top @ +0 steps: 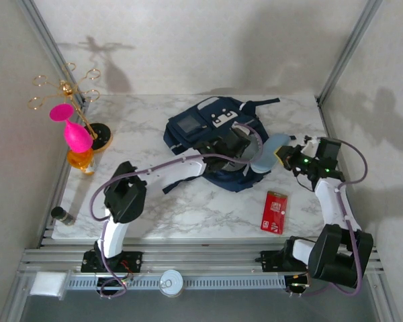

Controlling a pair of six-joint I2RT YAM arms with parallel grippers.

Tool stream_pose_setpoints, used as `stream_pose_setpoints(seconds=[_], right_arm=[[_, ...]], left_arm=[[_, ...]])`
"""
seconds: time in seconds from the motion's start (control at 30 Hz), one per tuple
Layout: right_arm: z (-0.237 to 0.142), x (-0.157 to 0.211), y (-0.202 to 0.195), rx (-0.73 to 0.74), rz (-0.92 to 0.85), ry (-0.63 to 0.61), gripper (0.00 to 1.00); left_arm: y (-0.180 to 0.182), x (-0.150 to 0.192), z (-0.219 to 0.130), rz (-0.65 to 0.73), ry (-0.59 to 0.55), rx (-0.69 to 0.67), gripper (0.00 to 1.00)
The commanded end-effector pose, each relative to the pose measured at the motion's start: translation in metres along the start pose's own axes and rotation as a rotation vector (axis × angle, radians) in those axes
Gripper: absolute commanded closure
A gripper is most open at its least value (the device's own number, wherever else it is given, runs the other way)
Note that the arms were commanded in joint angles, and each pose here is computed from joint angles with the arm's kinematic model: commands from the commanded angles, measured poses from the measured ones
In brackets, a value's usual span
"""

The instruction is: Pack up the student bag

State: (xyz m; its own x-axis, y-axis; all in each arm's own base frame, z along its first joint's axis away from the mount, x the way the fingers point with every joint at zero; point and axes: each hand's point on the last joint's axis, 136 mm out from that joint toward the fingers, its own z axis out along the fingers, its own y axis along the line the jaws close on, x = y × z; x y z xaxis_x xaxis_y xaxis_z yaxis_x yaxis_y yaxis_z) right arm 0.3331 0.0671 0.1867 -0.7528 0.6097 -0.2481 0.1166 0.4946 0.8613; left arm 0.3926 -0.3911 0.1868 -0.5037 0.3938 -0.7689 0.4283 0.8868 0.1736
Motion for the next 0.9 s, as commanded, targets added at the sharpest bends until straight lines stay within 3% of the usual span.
stream_pose_setpoints(seconds=[0.0,0.37,0.47,0.57,0.67,0.77,0.87], right_arm=[[0.024,0.009,0.022,-0.082,-0.022,0.03,0.87],[0.133,0.022,0.067,-0.209,-0.026,0.082,0.85],[0.164,0.032,0.074,-0.187,-0.05,0.057,0.8],[0.188,0.045,0.07,-0.178,-0.026,0.093,0.69],[0.192,0.053,0.063,-0.153,-0.034,0.122,0.55],[0.179,0.047,0.046,-0.035,-0.087,0.084,0.42],[0.158,0.037,0.028,0.059,-0.092,0.022,0.38]], left_arm=[[0.035,-0.031,-0.042,-0.191,-0.08,-0.063,1.0],[0.05,-0.032,-0.091,-0.41,-0.139,0.0,1.0],[0.056,-0.027,-0.095,-0.445,-0.149,-0.008,1.0],[0.065,-0.028,-0.097,-0.445,-0.162,-0.049,1.0],[0.076,-0.029,-0.099,-0.444,-0.163,-0.098,1.0],[0.077,-0.03,-0.101,-0.444,-0.171,-0.087,1.0],[0.073,-0.03,-0.1,-0.444,-0.172,-0.062,1.0]])
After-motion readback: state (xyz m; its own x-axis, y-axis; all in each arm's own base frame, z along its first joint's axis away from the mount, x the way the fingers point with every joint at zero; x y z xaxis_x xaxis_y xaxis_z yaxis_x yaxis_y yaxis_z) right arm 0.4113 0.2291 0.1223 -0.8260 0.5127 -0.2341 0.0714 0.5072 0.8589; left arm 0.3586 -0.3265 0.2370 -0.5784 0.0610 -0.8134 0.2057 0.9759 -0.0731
